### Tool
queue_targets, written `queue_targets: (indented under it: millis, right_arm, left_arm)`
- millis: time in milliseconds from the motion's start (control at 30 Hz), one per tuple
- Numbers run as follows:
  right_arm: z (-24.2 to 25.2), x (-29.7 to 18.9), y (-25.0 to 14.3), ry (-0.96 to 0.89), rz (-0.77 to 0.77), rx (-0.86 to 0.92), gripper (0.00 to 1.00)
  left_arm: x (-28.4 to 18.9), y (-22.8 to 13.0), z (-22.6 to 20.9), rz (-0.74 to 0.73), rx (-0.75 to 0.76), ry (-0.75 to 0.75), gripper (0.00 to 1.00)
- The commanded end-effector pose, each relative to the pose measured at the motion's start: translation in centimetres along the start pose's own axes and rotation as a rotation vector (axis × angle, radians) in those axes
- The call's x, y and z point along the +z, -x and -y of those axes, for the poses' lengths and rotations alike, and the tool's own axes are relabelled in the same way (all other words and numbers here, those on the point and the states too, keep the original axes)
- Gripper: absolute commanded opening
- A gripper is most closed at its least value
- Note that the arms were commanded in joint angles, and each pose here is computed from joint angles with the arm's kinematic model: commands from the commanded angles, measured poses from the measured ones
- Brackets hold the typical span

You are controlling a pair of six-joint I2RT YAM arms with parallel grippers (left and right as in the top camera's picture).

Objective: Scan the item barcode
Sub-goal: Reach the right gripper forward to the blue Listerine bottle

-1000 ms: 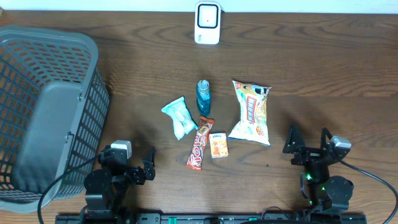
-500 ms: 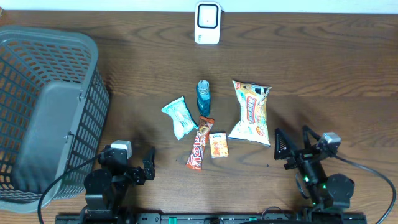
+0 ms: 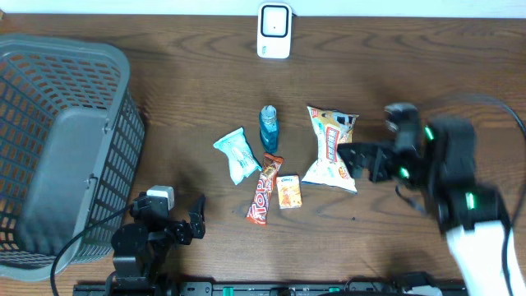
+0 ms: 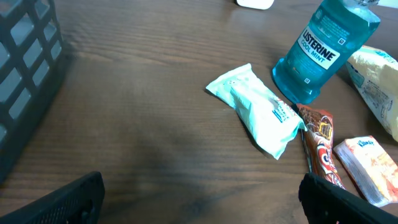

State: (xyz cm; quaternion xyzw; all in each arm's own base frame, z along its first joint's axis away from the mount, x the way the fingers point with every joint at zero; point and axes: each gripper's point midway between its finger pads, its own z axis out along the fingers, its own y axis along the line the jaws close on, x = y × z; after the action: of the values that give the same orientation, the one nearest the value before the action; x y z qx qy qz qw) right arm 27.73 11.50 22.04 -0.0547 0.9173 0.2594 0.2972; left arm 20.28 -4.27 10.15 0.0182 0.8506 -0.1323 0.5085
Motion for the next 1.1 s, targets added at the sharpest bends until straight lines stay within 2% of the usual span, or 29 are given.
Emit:
queue_targets:
  millis: [0,67,200,467,700,967,1067]
  right_arm:
    - [-3.0,1.4,2.2,0.063,-0.121,-0.228,0.99]
    - [-3.2,2.8,2.7,0.075,-0.151,-0.297,0.99]
    - [-6.2,5.4,3.4,0.266,-0.116,-0.567,0.99]
    - [-10.9,7.3,5.3,0.338,-0.013,-0.957,0.99]
    - [-11.7,9.7,7.3,0.342,-0.008,-1.100,0.99]
    - [-8.3,14.4,6.5,0.243,-0.232,-1.249,0.99]
    - [-7.7,15.9,7.0,0.229,-0.258,-1.280,0.99]
  left_arm:
    - [0.2,-0.7,0.0,-0.022,0.003,-0.007,1.00]
    - [0.2,-0.7,0.0,-0.022,0.003,-0.007,1.00]
    - [0.2,-0.7,0.0,-0.021,0.003,-0.007,1.00]
    - [0.2,-0.7,0.0,-0.022,0.003,-0.006,1.00]
    - [0.2,-0.7,0.0,-0.022,0.003,-0.006,1.00]
    - [0.2,-0.7,0.0,-0.022,0.003,-0.007,1.00]
    - [0.2,-0.7,0.0,-0.022,0.003,-0.007,1.00]
